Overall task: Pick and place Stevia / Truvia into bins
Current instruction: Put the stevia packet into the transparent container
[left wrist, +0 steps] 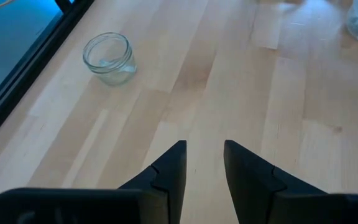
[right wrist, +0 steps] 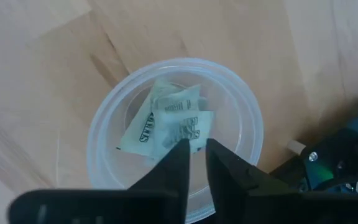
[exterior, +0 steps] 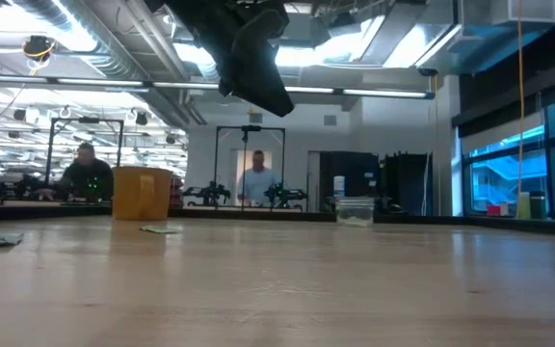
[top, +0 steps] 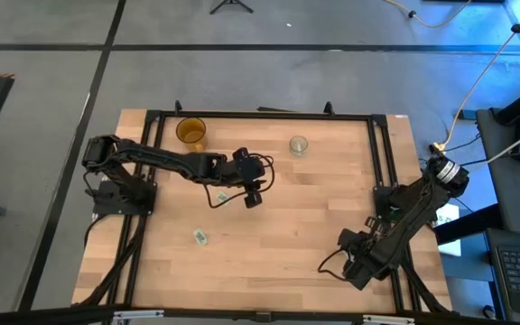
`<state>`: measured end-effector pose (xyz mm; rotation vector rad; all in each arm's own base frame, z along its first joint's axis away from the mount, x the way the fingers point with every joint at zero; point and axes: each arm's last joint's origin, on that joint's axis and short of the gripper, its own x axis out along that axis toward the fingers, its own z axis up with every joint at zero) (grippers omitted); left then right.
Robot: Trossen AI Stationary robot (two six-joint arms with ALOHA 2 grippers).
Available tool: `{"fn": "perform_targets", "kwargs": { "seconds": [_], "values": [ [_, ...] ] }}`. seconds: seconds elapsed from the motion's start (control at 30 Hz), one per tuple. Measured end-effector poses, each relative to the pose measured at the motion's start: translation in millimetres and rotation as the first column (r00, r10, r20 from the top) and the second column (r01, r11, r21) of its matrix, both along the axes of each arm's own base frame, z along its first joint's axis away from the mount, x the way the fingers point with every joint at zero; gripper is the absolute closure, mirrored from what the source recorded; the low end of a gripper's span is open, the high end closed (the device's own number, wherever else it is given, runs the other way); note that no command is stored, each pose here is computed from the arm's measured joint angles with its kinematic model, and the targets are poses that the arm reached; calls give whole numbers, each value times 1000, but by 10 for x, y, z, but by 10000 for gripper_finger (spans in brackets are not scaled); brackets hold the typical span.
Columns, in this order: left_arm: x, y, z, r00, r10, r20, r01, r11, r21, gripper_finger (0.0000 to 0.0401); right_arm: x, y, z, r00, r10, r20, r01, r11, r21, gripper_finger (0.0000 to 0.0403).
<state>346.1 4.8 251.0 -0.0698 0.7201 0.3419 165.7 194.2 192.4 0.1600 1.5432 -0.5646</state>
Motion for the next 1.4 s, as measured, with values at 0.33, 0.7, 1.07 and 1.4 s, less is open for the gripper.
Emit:
{"fn": "perform_targets", "kwargs": {
  "seconds": [0.33, 0.7, 1.07, 1.4],
  "values": [
    [-3, -6, -3, 1000, -16, -5, 16, 1000, -15, 299, 45, 39, 363, 997, 71, -15, -72, 997, -40, 307],
    [-412, -348, -234, 839, -334, -429, 221, 930, -293, 299, 167, -71, 692, 953, 183, 242, -111, 952, -286, 306],
    [-867, -891, -271, 636, -340, -692, 144, 934, -326, 299, 404, -294, 723, 911, 324, 254, -191, 878, -438, 306],
    [-1051, -1119, -648, 661, -296, -690, 40, 932, -361, 299, 649, -454, 725, 891, 325, 317, -146, 867, -477, 333]
  ]
}}
